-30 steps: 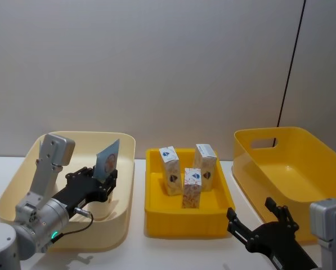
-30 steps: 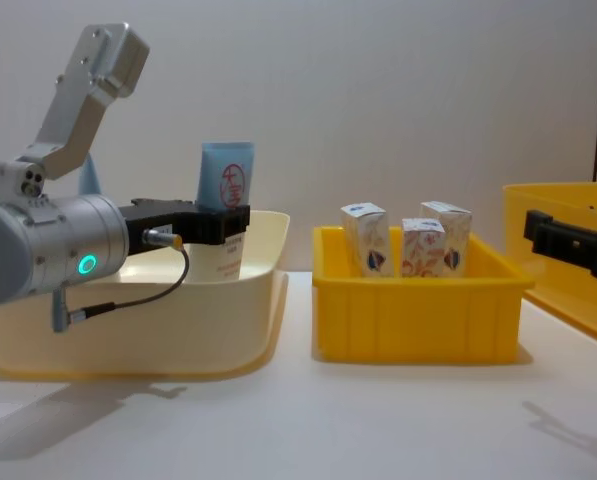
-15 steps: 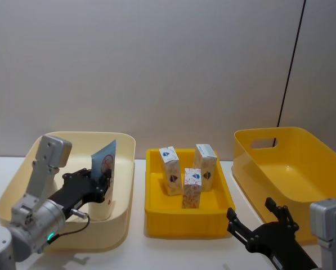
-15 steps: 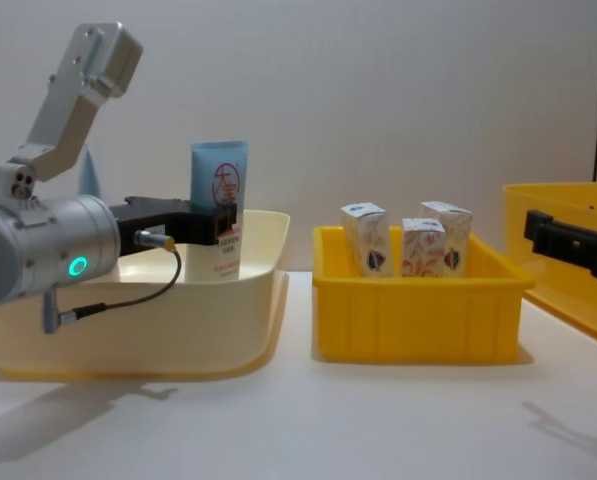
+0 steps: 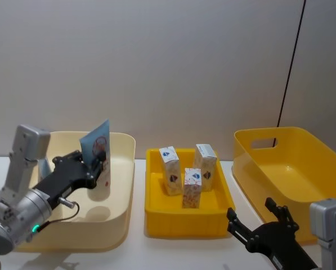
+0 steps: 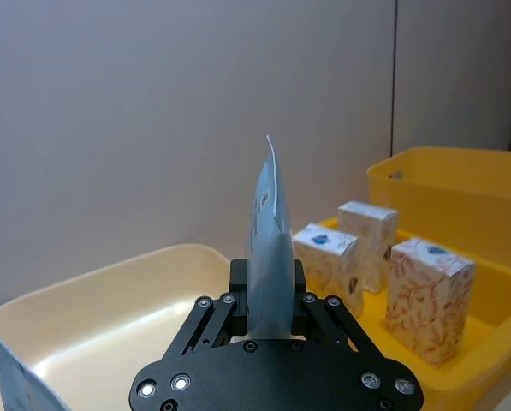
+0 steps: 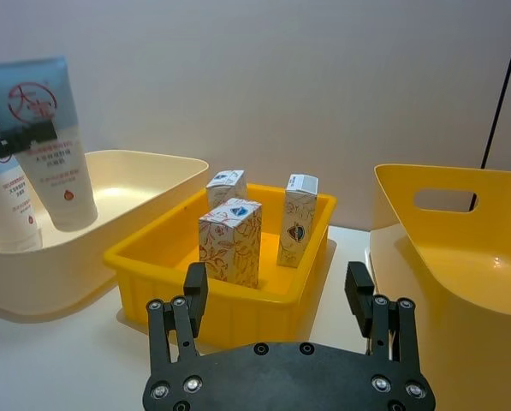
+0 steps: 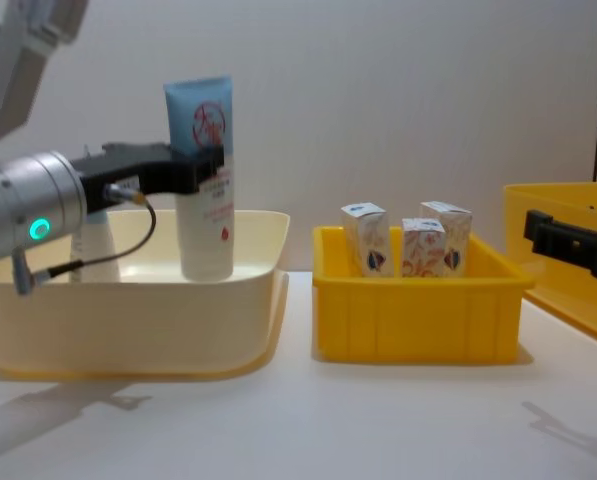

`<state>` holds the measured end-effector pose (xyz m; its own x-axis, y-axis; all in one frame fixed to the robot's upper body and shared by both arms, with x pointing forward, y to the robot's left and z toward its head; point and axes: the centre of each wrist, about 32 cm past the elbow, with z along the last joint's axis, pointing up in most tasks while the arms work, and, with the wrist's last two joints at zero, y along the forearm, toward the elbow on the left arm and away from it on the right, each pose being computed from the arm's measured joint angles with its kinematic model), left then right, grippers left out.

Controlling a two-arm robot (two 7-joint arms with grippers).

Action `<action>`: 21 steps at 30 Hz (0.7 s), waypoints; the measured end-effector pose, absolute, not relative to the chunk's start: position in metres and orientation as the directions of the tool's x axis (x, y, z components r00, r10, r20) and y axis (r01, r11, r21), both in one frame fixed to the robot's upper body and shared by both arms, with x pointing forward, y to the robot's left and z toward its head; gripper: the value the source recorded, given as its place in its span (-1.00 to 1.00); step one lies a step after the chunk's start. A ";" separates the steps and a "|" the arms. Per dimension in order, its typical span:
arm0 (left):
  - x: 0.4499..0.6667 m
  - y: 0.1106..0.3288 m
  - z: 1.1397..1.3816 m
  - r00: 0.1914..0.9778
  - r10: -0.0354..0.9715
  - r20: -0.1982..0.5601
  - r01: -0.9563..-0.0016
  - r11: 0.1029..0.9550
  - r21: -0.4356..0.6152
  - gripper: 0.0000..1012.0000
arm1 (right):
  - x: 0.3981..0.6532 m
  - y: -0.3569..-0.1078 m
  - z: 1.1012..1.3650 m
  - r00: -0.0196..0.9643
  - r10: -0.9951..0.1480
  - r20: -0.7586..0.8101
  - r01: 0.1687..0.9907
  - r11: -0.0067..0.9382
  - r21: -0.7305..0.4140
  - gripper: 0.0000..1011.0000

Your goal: Bimanual collaborative sorting of washing and personal care products

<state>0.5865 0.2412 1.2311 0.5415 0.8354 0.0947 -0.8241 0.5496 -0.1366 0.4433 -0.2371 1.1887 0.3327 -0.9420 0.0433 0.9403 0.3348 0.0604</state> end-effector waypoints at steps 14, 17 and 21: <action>0.587 0.247 1.252 0.663 0.746 0.069 -0.708 0.654 -0.265 -0.50 | 0.443 -0.237 1.189 0.333 -0.942 0.043 0.940 0.335 0.060 0.98; 0.588 0.245 1.256 0.693 0.719 0.060 -0.678 0.677 -0.285 -0.50 | 0.443 -0.237 1.189 0.333 -0.942 0.043 0.940 0.335 0.060 0.98; 0.589 0.240 1.260 0.740 0.672 0.045 -0.630 0.714 -0.306 -0.50 | 0.443 -0.237 1.189 0.333 -0.942 0.043 0.940 0.335 0.060 0.98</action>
<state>0.5892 0.2401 1.2600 0.7396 0.6716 0.0448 -0.6297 0.7139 -0.3065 0.4433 -0.2371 1.1887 0.3327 -0.9420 0.0433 0.9403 0.3349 0.0604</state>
